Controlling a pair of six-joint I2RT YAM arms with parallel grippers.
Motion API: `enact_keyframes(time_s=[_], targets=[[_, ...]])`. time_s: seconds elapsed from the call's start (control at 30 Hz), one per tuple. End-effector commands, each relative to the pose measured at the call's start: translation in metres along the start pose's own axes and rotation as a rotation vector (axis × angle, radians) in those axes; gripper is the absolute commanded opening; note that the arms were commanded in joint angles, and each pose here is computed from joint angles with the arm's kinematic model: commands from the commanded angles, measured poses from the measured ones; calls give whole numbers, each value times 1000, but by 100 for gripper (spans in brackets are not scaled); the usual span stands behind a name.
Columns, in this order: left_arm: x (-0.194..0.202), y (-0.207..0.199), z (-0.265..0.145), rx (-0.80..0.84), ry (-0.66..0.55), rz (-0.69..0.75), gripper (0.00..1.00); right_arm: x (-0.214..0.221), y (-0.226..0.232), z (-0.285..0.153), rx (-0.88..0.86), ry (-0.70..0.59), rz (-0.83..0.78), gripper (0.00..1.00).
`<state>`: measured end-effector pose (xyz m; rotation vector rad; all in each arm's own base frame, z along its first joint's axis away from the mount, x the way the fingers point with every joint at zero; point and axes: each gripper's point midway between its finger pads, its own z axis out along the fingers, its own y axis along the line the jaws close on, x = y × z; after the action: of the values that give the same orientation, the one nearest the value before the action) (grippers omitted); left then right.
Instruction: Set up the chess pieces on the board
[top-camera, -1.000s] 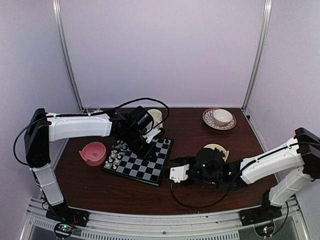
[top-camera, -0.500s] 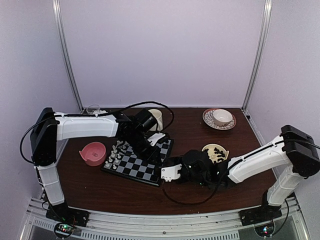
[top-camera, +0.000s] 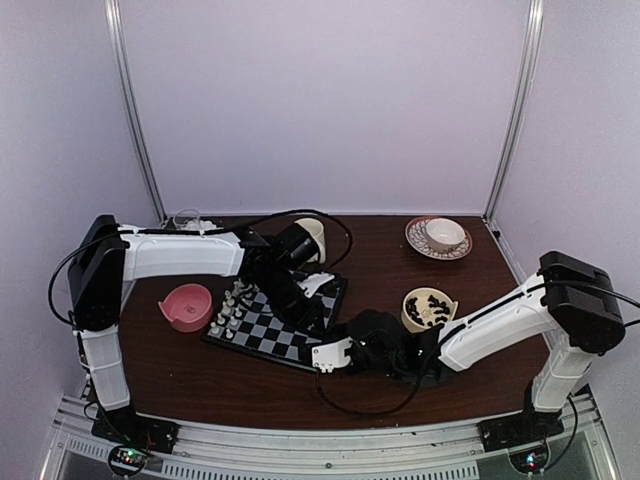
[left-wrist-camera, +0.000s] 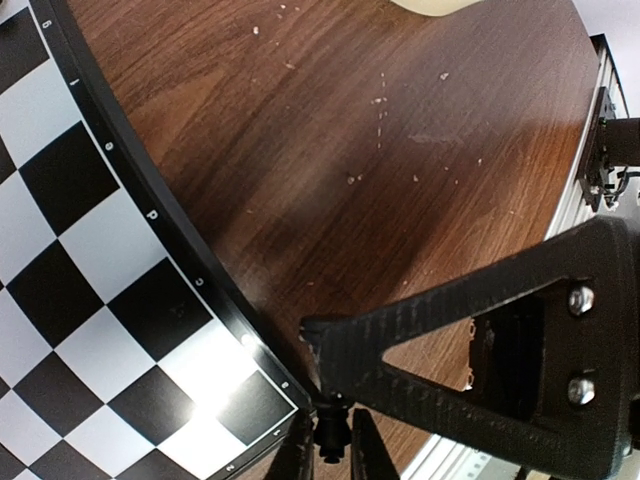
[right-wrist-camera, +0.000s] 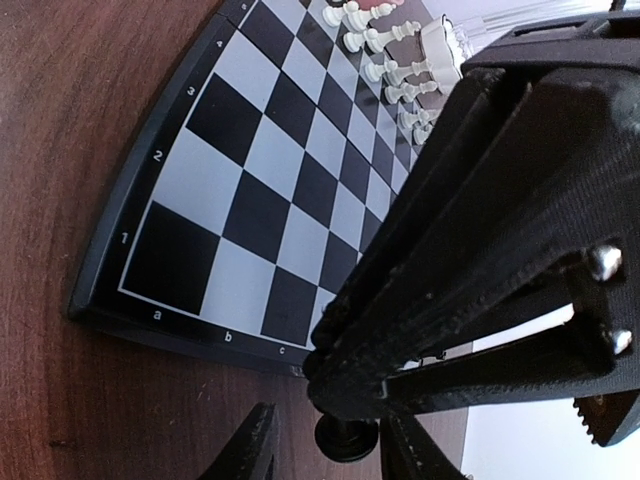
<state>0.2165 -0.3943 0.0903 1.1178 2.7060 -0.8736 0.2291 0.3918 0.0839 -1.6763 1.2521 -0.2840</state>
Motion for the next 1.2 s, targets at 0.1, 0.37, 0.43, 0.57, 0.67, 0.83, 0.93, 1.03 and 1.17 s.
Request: enact_keyframes(time_s=[0.1, 0.37, 0.43, 0.57, 0.67, 0.83, 0.93, 1.03, 1.17], targets=[[-7, -11, 0, 38, -8, 13, 9, -5, -3, 2, 16, 15, -1, 29], [-6, -15, 1, 60, -2, 16, 9, 0, 0, 9, 17, 47, -2, 30], [-6, -15, 2, 62, 1, 16, 9, 0, 1, 10, 16, 52, -3, 32], [-6, -15, 2, 62, 1, 15, 9, 2, 0, 11, 29, 65, -11, 32], [-6, -15, 1, 62, 1, 17, 9, 5, 1, 13, 36, 78, -21, 31], [-6, -15, 1, 63, 0, 18, 10, 8, 0, 15, 52, 93, -29, 33], [-6, -15, 2, 62, 1, 18, 10, 8, -1, 14, 59, 95, -32, 30], [-6, -14, 2, 59, 0, 18, 11, 6, -2, 13, 57, 82, -21, 22], [-7, -13, 0, 46, -5, 20, 12, 3, -3, 10, 51, 63, -4, 15]])
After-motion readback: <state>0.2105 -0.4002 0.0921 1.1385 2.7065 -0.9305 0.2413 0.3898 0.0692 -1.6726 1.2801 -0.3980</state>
